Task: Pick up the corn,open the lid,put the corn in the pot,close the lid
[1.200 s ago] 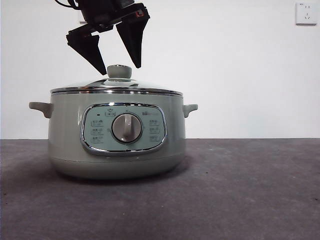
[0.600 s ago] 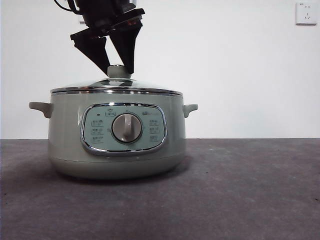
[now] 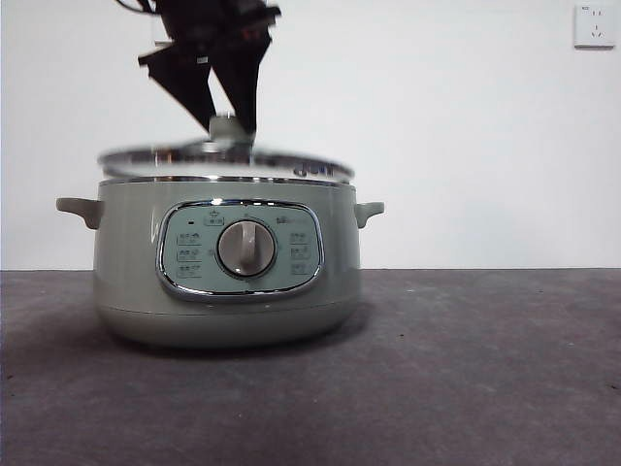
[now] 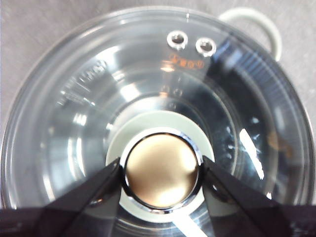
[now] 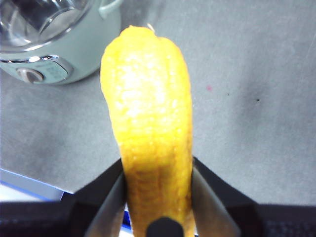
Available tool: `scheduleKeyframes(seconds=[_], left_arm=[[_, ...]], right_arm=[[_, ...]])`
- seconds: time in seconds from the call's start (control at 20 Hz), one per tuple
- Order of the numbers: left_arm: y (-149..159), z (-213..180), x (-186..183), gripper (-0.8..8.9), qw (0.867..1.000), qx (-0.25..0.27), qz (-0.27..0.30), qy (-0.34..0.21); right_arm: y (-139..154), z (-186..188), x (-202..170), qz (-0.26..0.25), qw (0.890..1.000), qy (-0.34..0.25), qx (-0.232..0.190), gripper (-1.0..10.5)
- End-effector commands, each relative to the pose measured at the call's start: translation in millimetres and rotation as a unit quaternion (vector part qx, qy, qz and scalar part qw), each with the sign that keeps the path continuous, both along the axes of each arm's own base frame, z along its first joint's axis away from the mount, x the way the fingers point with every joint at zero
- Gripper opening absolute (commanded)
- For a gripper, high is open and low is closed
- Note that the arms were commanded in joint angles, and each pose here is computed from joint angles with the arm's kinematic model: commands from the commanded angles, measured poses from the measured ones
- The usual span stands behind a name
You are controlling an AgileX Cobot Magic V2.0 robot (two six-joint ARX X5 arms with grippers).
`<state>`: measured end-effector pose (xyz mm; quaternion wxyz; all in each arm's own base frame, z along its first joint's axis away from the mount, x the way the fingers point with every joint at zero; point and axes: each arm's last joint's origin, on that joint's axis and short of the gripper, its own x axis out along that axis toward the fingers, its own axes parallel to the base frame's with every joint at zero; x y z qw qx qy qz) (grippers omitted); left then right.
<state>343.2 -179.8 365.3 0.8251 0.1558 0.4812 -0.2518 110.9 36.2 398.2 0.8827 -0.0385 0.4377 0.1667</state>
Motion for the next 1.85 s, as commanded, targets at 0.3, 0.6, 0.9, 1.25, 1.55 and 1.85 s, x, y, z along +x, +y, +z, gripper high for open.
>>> scheduleKeyframes(seconds=[0.3, 0.6, 0.9, 1.25, 1.55, 1.85], left_arm=[[23, 75, -19, -0.09, 0.995, -0.025, 0.021, -0.097], [67, 100, -27, -0.09, 0.988, -0.031, 0.076, -0.134], [124, 127, -47, -0.09, 0.972, -0.032, 0.148, -0.18], [182, 153, -81, -0.09, 0.946, -0.019, 0.229, -0.23], [200, 160, -94, -0.09, 0.936, -0.023, 0.255, -0.243], [199, 160, -94, -0.09, 0.94, -0.035, 0.239, -0.242]], right_arm=[[27, -3, 55, 0.053, 0.994, -0.005, 0.1, -0.1], [101, -23, 120, 0.115, 0.987, 0.039, 0.11, -0.1], [195, -45, 183, 0.146, 0.983, 0.064, 0.093, -0.1], [269, -89, 239, 0.16, 0.982, 0.062, 0.08, -0.1], [291, -149, 254, 0.156, 0.982, 0.105, 0.035, -0.1], [298, -180, 254, 0.159, 0.978, 0.136, -0.006, -0.1]])
